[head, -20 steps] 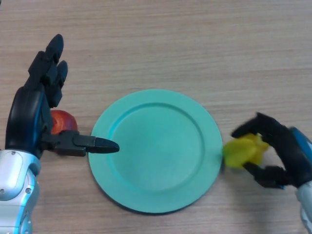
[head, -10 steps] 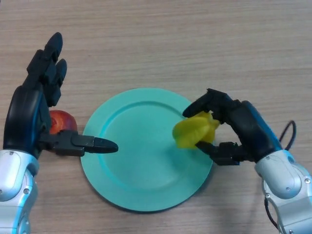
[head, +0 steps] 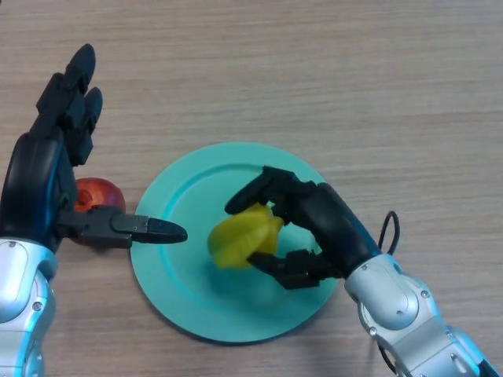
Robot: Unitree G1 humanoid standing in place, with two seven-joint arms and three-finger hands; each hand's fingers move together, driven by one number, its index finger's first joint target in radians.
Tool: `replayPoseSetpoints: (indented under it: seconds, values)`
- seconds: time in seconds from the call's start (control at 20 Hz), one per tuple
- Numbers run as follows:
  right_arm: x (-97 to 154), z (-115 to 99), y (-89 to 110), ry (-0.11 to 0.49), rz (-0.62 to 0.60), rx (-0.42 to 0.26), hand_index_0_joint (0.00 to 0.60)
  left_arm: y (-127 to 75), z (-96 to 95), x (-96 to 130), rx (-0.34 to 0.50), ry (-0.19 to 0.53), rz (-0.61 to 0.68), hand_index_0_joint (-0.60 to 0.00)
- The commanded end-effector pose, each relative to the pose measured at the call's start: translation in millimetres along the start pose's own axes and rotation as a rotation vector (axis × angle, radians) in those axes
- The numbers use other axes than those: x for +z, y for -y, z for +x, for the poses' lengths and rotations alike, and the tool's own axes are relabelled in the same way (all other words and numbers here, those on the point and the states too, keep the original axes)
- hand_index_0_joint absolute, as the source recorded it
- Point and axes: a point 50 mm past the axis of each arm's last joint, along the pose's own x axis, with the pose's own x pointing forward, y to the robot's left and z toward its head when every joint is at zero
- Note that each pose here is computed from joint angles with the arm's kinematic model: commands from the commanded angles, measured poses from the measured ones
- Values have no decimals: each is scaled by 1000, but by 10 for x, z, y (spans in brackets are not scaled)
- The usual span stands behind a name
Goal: Pick up the yellow starfruit and place it on the plate
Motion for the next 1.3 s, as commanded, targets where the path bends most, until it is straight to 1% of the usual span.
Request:
replayPoseSetpoints:
  seconds: [0.05, 0.1, 0.15, 0.2, 0.25, 0.3, 0.4, 0.6, 0.7, 0.85, 0.9, 1.0, 1.05, 1.15, 1.25, 1.3]
  values:
    - [276, 28, 158, 197, -72, -71, 550, -200, -1, 360, 52, 210, 62, 0]
    - [269, 33, 157, 196, -83, -74, 451, -200, -3, 359, 54, 211, 63, 0]
    - [253, 46, 158, 190, -113, -84, 301, -197, -8, 356, 58, 215, 68, 0]
    - [240, 56, 164, 186, -144, -97, 201, -193, -13, 355, 61, 220, 72, 0]
    - [220, 73, 190, 180, -212, -132, 51, -187, -24, 358, 69, 231, 75, 0]
    - [217, 79, 221, 181, -244, -161, 0, -187, -29, 362, 72, 236, 68, 0]
    - [240, 79, 284, 187, -244, -200, 0, -181, -28, 372, 69, 235, 54, 0]
    - [366, 13, 558, 242, -237, -303, 0, -152, -22, 385, 58, 230, 48, 0]
    - [437, -62, 720, 273, -232, -353, 0, -145, -18, 395, 57, 230, 35, 0]
    - [486, -211, 952, 290, -243, -418, 0, -98, -15, 423, 36, 215, 26, 0]
    - [497, -254, 1007, 294, -227, -425, 0, -84, -12, 420, 28, 215, 18, 0]
    - [511, -372, 1110, 286, -145, -424, 0, -87, -16, 408, 32, 222, 2, 0]
    - [529, -471, 1156, 280, -70, -413, 0, -94, -21, 409, 34, 220, -8, 0]
    - [538, -616, 1217, 282, 22, -400, 0, -108, -45, 403, 22, 218, -37, 0]
    - [507, -682, 1271, 289, 26, -402, 0, -139, -73, 392, 17, 214, -28, 0]
    - [490, -683, 1270, 280, 38, -405, 0, -147, -77, 373, 23, 211, -11, 0]
